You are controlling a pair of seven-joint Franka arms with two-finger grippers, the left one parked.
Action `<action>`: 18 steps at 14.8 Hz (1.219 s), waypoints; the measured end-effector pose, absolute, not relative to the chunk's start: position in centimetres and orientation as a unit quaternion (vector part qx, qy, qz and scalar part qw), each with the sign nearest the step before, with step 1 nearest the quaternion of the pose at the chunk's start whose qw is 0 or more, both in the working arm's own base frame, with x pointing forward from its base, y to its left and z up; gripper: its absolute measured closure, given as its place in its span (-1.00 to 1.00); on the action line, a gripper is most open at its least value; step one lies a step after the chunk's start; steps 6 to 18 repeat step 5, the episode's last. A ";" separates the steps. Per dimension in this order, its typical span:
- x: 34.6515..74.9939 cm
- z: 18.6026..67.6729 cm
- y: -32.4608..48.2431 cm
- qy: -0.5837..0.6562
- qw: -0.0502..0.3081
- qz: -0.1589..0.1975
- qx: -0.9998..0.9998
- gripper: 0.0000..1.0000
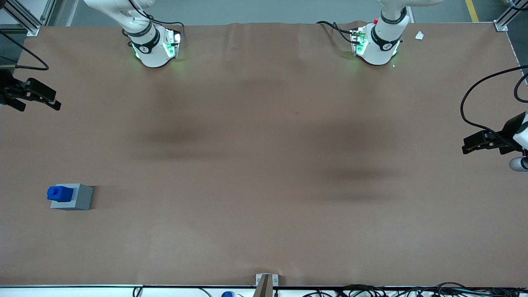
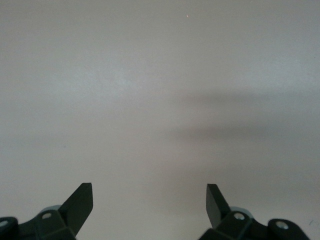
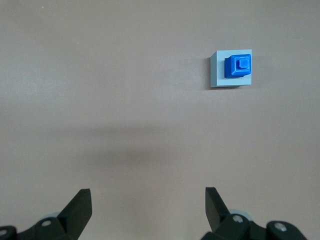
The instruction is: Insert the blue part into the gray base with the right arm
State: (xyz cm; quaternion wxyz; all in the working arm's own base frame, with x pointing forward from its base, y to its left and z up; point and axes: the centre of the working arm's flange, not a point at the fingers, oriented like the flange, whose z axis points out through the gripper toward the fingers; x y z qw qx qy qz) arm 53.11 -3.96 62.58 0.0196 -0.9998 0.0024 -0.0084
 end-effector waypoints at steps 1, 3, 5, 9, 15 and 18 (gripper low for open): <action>53.1 62.6 -3.8 0.001 0.020 -0.009 -1.000 -1.00; 53.2 62.8 -3.5 -0.002 0.019 -0.012 -1.000 -1.00; 53.2 63.2 -2.7 -0.009 0.019 -0.018 -1.000 -1.00; 53.2 63.2 -2.7 -0.009 0.019 -0.018 -1.000 -1.00; 53.2 63.2 -2.7 -0.009 0.019 -0.018 -1.000 -1.00; 53.2 63.2 -2.7 -0.009 0.019 -0.018 -1.000 -1.00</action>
